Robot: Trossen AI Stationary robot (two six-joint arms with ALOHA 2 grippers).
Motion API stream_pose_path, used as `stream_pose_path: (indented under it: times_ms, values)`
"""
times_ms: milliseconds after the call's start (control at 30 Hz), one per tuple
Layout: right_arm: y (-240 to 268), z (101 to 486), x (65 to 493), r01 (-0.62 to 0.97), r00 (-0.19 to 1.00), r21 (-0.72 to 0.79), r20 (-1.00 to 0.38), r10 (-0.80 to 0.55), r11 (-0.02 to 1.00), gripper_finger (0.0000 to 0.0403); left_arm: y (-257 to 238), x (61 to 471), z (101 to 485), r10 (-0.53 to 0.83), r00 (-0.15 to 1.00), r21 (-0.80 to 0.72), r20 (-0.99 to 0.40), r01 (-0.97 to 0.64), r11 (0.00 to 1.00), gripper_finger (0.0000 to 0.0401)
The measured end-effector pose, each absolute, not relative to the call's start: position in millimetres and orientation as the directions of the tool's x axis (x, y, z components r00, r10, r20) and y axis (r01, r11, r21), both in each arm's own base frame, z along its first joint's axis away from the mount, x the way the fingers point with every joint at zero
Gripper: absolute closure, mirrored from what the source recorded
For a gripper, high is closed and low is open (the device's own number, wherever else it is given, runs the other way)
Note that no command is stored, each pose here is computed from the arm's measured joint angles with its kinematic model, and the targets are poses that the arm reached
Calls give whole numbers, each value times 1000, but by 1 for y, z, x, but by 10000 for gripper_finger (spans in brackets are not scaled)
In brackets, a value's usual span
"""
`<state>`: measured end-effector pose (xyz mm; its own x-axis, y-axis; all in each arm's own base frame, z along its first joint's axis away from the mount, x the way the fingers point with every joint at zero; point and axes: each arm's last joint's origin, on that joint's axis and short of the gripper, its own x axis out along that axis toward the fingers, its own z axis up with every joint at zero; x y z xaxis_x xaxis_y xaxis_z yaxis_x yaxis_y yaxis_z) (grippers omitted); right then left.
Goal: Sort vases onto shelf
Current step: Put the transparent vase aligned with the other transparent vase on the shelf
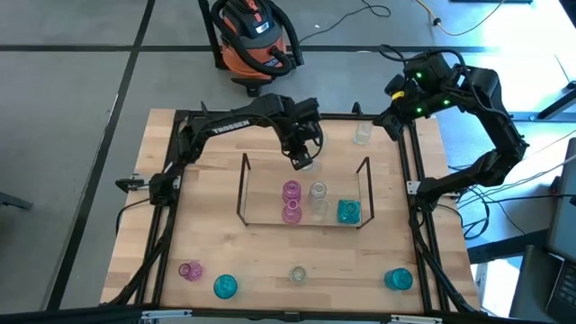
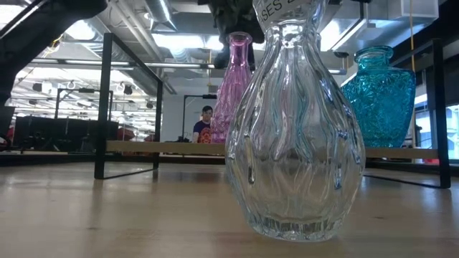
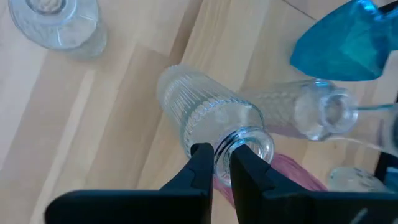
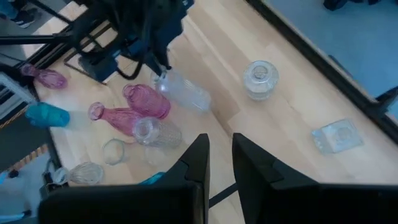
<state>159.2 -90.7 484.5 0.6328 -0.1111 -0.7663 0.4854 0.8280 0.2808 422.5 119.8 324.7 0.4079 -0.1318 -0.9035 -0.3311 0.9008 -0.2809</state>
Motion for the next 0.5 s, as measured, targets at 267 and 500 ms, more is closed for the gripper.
stream_pose_path:
  times_ms: [267, 500]
  values:
    - [-91, 484, 159, 495, 627, 270, -769, -124, 826, 352, 124, 424, 326, -159, 440, -314, -884, -307, 898, 378]
    - [-96, 476, 167, 494, 617, 275, -779, -111, 825, 352, 124, 427, 322, -182, 441, -335, -879, -297, 894, 378]
